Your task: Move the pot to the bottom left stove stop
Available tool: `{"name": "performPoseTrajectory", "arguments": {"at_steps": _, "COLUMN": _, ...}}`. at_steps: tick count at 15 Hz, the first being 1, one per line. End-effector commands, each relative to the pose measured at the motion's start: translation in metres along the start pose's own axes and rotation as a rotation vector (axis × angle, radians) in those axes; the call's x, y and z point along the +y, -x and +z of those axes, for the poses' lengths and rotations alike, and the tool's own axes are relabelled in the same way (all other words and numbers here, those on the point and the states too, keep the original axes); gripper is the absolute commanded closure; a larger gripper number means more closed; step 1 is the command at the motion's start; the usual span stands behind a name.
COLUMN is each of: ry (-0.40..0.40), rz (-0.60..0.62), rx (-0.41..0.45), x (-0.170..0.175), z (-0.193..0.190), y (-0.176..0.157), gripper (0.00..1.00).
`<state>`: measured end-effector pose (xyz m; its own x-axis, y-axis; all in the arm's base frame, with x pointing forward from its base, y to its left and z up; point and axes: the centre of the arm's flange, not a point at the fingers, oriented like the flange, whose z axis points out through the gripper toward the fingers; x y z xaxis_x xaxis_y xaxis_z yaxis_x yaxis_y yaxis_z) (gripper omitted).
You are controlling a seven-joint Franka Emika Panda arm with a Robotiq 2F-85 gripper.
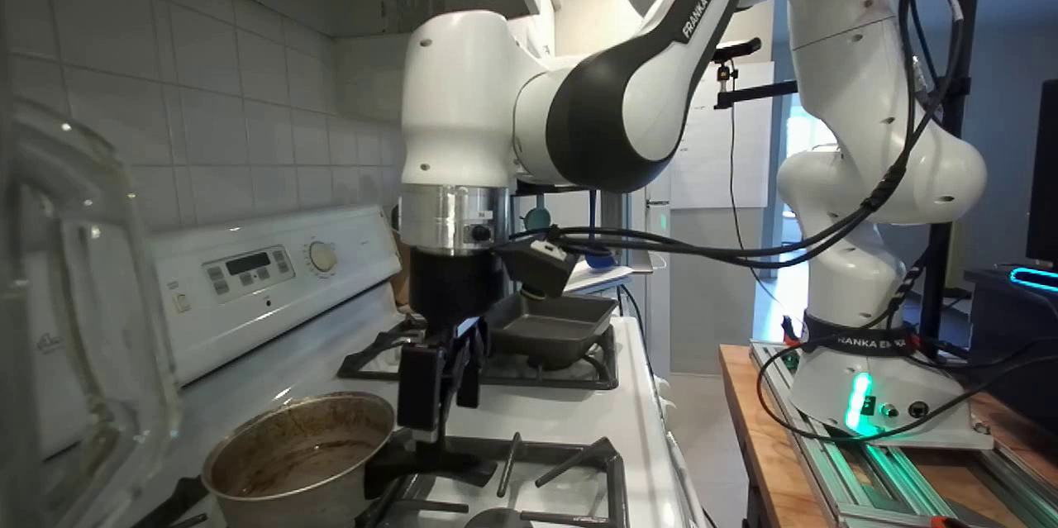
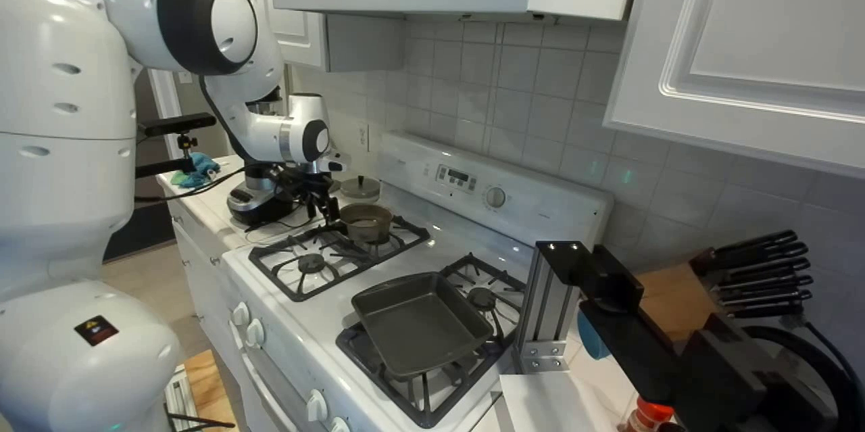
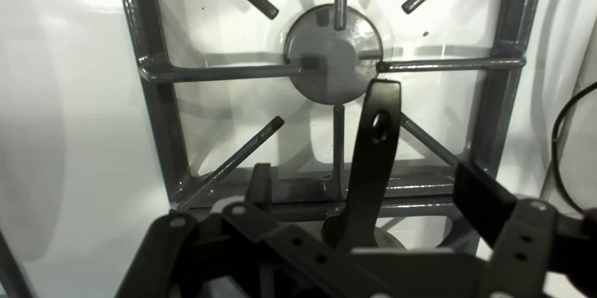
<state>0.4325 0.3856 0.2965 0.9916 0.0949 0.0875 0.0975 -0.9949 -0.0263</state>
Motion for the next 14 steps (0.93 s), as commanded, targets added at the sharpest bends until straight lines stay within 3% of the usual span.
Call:
{"name": "performPoseTrajectory", "arguments": {"at_steps": 1, "ry": 0.022, "rz": 0.015, "rx": 0.032, "x": -0.012, "z": 0.017, "y": -0.011, "gripper": 0.0}}
{"name": "performPoseTrajectory", "arguments": {"at_steps": 8, "ry": 0.04, "rz": 0.065, "rx": 0.047, "x": -0.021, "z": 0.028, "y": -0.026, "gripper": 0.0}}
{"name": "performPoseTrajectory", "arguments": {"at_steps": 9, "ry": 0.039, "rz": 0.072, "rx": 0.045, "x": -0.022, "z": 0.029, "y": -0.027, "gripper": 0.23}}
{"name": "performPoseTrajectory", "arguments": {"at_steps": 11, "ry": 0.036, "rz": 0.081, "rx": 0.044, "x": -0.022, "z": 0.031, "y": -0.029, "gripper": 0.32}}
{"name": "performPoseTrajectory", "arguments": {"at_steps": 14, "ry": 0.034, "rz": 0.087, "rx": 0.045, "x": -0.024, "z": 0.032, "y": -0.03, "gripper": 0.56}}
